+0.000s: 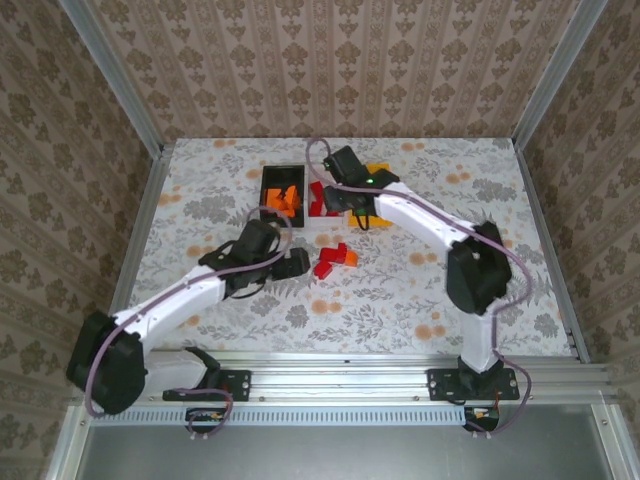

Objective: Sort the legos into containers by color

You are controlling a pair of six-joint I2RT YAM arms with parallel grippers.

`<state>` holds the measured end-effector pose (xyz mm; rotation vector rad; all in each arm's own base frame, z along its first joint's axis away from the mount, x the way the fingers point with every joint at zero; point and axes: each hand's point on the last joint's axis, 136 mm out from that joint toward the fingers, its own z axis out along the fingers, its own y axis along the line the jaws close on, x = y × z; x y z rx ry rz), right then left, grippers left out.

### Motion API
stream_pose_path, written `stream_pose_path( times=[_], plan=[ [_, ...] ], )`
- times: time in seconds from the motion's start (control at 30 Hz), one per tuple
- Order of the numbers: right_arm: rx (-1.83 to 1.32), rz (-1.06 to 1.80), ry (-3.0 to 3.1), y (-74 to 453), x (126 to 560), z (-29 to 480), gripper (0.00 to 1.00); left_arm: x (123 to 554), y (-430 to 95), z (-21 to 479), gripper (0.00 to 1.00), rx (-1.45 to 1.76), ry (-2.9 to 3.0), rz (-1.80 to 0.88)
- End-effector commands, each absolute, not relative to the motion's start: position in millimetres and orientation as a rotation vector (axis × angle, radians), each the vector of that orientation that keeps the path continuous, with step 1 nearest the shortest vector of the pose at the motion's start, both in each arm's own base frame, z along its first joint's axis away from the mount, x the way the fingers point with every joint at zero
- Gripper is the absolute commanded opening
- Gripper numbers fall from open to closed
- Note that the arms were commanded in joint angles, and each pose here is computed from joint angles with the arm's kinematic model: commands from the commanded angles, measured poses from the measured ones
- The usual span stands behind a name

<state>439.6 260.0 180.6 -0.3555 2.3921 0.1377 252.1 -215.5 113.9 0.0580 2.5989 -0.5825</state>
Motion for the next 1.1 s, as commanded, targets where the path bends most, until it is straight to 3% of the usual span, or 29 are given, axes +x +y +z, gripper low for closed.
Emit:
stream_pose_path(
  times=[0.0, 0.2, 0.47, 0.53, 0.87, 1.07],
  plan=[
    [-0.236, 0.213, 2.324, 243, 415, 210, 0.46, 256, -213, 115, 0.97, 0.262, 2.619, -0.32],
    [-0.141, 0.236, 2.392, 208, 358, 169, 0.49, 254, -249, 102, 0.85, 0.556, 2.627, -0.316],
    [-0.077, 0.24, 2.43, 168, 308, 146, 0.52, 256, -277, 56, 0.84, 0.844, 2.703, -0.135],
    [-0.061, 0.23, 2.443, 159, 297, 139, 0.52, 259, -281, 48, 0.79, 0.878, 2.714, -0.116],
    [-0.033, 0.218, 2.455, 136, 274, 126, 0.52, 275, -294, 32, 0.68, 0.938, 2.68, -0.079],
    [-0.04, 0.224, 2.456, 136, 273, 125, 0.52, 281, -296, 26, 0.55, 0.964, 2.666, -0.047]
  ],
)
